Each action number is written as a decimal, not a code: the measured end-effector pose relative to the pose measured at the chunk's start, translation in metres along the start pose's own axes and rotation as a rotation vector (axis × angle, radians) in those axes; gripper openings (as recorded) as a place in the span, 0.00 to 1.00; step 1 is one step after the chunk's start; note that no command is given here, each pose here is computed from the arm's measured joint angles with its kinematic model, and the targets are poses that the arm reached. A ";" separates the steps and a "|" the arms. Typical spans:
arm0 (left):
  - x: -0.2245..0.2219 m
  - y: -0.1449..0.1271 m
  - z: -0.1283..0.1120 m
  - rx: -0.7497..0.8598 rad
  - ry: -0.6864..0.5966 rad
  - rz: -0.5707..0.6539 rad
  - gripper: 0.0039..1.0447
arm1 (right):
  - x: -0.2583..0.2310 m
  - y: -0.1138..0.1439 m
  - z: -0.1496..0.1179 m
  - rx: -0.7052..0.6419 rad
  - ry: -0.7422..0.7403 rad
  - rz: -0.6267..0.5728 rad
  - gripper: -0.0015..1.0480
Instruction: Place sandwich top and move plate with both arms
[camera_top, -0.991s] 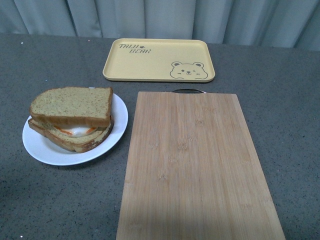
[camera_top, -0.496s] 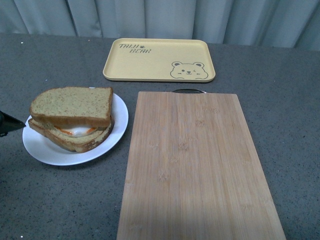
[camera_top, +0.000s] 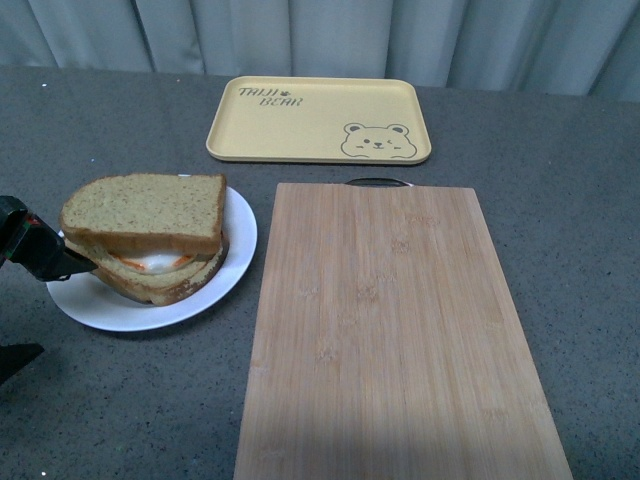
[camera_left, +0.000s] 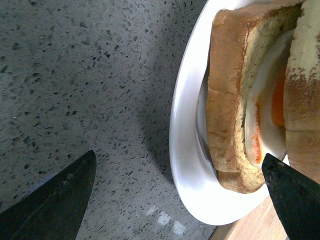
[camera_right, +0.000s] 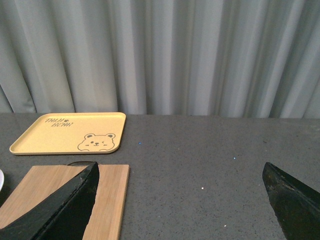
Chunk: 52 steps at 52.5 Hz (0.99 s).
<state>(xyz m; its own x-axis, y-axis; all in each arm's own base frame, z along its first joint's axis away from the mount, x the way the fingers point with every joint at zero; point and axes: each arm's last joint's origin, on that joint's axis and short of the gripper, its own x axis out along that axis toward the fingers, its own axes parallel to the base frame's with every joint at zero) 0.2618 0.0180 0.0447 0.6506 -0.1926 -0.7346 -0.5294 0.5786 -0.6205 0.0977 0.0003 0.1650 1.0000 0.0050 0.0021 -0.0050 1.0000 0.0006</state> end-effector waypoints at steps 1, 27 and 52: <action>0.001 0.000 0.000 0.000 0.000 0.000 0.94 | 0.000 0.000 0.000 0.000 0.000 0.000 0.91; 0.017 -0.002 0.006 -0.060 0.049 -0.021 0.31 | 0.000 0.000 0.000 0.000 0.000 0.000 0.91; 0.011 0.014 0.012 -0.115 0.030 -0.196 0.04 | 0.000 0.000 0.000 0.000 0.000 0.000 0.91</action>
<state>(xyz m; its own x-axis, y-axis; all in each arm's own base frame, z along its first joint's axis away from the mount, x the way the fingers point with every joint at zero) 0.2681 0.0332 0.0313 0.7320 -0.3167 -0.6032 -0.4538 0.4338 -0.7784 0.0977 0.0003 0.1648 1.0000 0.0050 0.0017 -0.0050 1.0000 0.0006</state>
